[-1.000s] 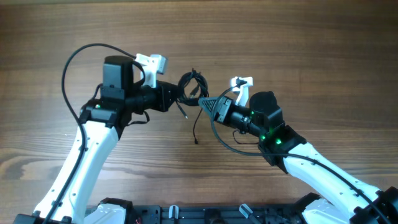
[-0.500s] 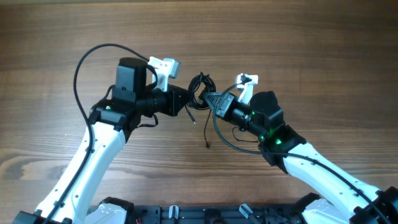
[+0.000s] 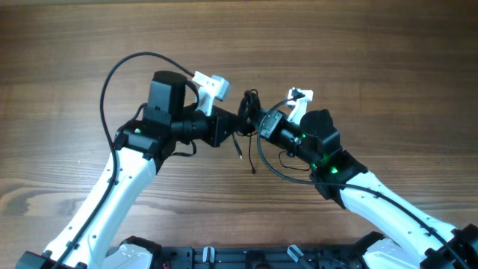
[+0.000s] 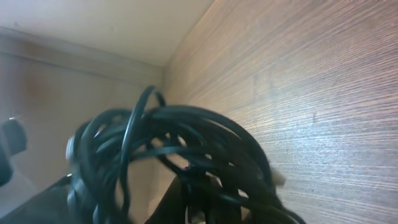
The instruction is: Untangle cables
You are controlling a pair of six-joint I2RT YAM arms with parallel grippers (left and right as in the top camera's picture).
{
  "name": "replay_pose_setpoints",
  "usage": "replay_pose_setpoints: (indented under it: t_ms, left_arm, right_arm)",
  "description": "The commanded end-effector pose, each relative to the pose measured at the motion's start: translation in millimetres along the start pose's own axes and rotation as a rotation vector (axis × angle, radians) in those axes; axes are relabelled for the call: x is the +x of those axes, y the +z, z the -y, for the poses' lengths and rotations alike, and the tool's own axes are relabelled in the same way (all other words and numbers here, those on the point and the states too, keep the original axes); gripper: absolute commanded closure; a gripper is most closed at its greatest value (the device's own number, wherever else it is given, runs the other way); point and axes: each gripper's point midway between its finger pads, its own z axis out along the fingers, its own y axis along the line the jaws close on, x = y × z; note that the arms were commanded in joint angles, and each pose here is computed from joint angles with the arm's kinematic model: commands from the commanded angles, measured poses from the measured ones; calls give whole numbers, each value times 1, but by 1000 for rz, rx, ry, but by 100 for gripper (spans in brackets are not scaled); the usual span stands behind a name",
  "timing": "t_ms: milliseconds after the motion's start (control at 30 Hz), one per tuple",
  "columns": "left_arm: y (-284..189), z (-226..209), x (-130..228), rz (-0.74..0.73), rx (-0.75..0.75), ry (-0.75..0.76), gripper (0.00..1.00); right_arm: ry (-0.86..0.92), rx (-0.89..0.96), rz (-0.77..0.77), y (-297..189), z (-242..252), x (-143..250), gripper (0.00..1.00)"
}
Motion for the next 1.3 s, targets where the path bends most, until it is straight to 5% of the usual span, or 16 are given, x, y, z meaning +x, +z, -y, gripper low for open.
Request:
replay_pose_setpoints:
  t_ms: [0,200,233,333,433,567,833,1167,1267]
  left_arm:
    - [-2,58,13,-57,270,87,96]
    - [1,49,9,-41,214,100,96]
    - [1,46,8,-36,199,99,96]
    - [-6,19,-3,7,96,43,96]
    - [-24,-11,-16,71,24,-52,96]
    - [-42,-36,-24,123,-26,-134,96]
    - [-46,29,1,49,350,96,96]
    - [-33,57,21,-39,602,39,96]
    - [-25,62,27,-74,623,32,96]
  right_arm:
    - [-7,23,95,1,3,-18,95]
    - [-21,-30,-18,2,-6,1,95]
    - [-44,-19,-10,1,-3,-1,88]
    - [-78,-48,-18,-5,-7,-9,47]
    - [-181,-141,-70,-21,-25,-11,32]
    - [-385,-257,-185,-48,-35,-4,1]
    - [-689,-359,-198,-68,-32,-10,0]
    - [-791,-454,-287,-73,-30,11,9]
    - [-787,-538,-347,-83,-37,24,20]
